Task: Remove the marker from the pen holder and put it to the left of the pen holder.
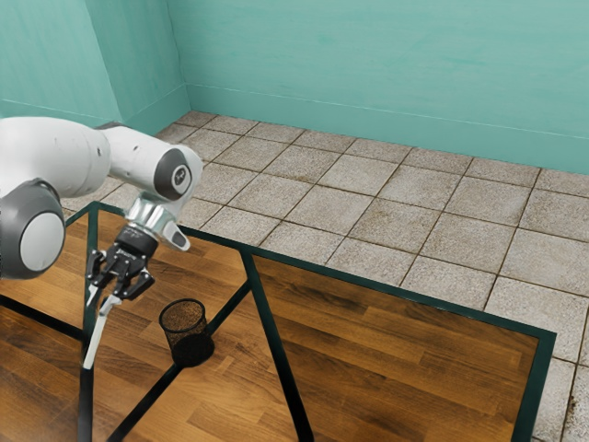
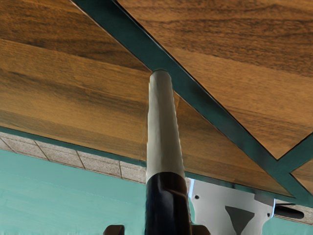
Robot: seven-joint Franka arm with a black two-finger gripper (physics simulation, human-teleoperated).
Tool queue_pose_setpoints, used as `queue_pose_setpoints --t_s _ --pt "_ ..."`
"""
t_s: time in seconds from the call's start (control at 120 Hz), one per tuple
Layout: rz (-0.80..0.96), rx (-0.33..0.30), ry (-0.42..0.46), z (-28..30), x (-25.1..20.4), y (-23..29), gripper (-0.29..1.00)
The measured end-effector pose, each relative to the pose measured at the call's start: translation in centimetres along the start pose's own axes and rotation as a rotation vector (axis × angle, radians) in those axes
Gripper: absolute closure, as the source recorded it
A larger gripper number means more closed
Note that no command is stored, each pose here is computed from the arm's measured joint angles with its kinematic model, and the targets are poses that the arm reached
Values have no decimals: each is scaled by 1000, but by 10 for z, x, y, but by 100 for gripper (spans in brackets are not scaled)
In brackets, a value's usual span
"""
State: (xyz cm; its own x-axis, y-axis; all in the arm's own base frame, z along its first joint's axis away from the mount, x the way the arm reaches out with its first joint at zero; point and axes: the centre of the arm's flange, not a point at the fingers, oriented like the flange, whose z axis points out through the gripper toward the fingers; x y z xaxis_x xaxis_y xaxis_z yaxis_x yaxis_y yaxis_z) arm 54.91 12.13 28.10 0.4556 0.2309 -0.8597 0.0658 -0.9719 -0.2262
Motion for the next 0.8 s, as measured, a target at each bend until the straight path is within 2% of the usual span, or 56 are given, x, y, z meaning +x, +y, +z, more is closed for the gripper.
queue_pose_setpoints --t_s 0.067,0.108,0.183,0.267,0.358,0.475,0.6,0.8 --pt "-11 -28 11 -2 4 -5 41" --pt "-14 -58 53 -17 -1 -7 33" --pt "-8 -122 220 -77 -31 -13 23" --pt "35 -175 427 -136 -91 -9 16" --pt "103 -184 604 -140 -176 6 10" --pt "149 -131 812 -149 -249 33 6" --pt "151 -117 917 -160 -273 44 3" --pt "137 -145 973 -167 -278 39 1"
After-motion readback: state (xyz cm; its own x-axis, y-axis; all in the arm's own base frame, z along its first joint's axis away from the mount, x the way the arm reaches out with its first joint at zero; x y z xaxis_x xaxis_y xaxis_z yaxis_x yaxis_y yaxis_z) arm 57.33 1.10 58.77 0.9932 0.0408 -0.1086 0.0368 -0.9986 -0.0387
